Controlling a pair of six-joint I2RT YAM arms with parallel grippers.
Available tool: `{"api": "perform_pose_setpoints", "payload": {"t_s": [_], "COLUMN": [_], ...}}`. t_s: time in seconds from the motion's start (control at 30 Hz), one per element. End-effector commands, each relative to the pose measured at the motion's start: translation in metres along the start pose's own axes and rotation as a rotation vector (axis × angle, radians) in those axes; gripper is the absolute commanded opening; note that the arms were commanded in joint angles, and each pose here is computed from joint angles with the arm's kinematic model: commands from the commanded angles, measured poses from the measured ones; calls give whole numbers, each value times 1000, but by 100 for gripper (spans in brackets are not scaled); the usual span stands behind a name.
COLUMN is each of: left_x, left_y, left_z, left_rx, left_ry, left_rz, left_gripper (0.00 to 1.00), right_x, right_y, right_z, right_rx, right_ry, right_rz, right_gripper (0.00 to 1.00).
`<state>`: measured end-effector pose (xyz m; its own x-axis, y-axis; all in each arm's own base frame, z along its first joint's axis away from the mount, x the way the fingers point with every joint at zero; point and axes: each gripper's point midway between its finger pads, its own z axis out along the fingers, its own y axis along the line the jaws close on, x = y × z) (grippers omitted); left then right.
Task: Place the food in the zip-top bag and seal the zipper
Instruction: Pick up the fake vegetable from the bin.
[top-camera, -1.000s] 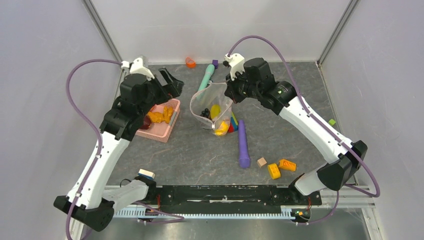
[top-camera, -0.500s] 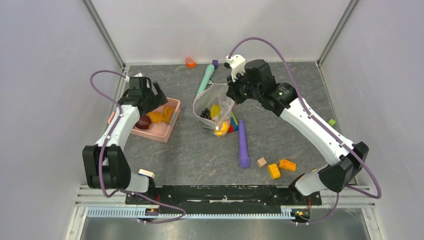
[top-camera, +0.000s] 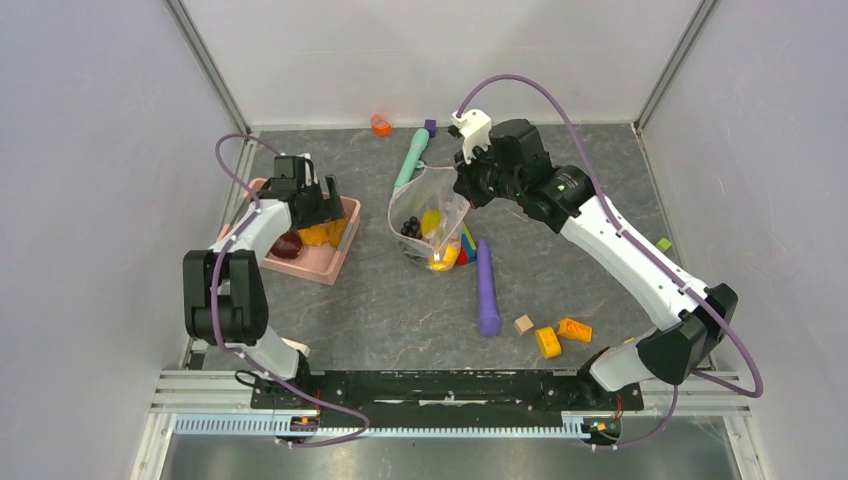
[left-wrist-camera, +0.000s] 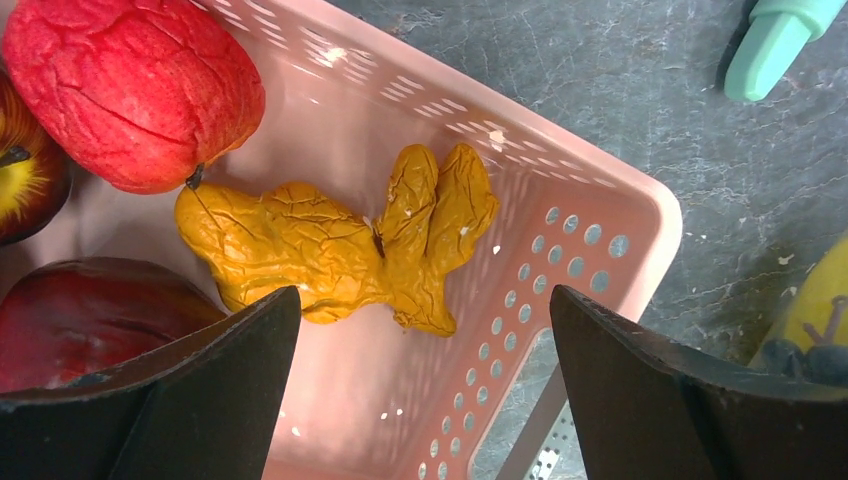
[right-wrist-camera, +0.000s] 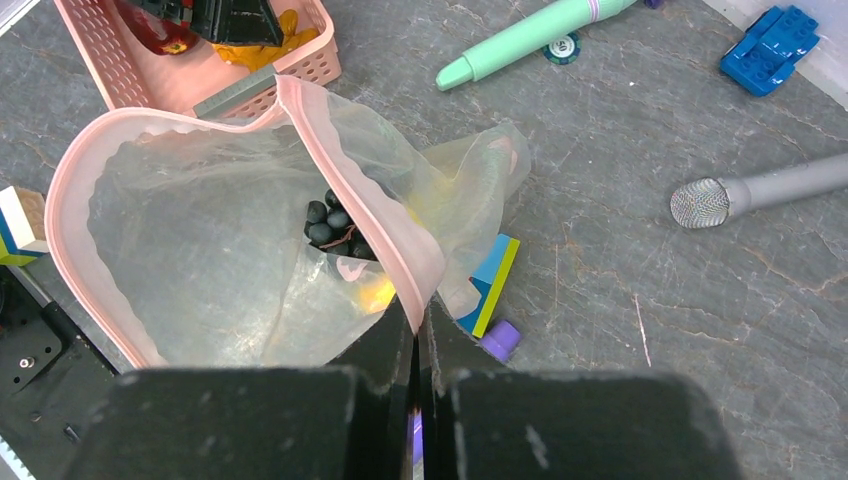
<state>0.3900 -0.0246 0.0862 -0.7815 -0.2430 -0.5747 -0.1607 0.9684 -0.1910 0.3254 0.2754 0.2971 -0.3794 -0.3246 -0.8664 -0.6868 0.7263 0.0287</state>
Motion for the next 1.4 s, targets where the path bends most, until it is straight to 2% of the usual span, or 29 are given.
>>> {"api": "perform_pose_setpoints", "payload": {"t_s": [0.0,0.33,0.47,0.67,0.83,1.03,1.27,1.37], "left_x": [-8,12,18,21,21,20,24,26], "left_y": [-1,-1,12,43,43,29,25,26], "left_z": [10,38,40,40,40,45,49,50], "left_rx": [18,32,-61,-297,-304,-232,-226,-236], "left_ry": [-18,92,114,120,110,102,109,113], "left_rz": [77,95,91,96,73,60,53,53], "left_gripper": [100,100,100,100,98,89,78,71], "right_x": [-18,-17,-17,-19,-17,-17,-16,-16], "right_y": [-2,-3,-3,-4,-4,-6,-7,-7], "right_z": [-9,-9,-9,-11,-11,-14,-17,-18], "right_rx": [12,19,22,29,31,41,48,51], "right_ry": [-70,-66,-67,-74,-71,-74,-77,-77], "right_rz": [-20,-20,-18,-14,-10,-11,-12,-11], "right_gripper": [0,0,0,0,0,0,0,0]}}
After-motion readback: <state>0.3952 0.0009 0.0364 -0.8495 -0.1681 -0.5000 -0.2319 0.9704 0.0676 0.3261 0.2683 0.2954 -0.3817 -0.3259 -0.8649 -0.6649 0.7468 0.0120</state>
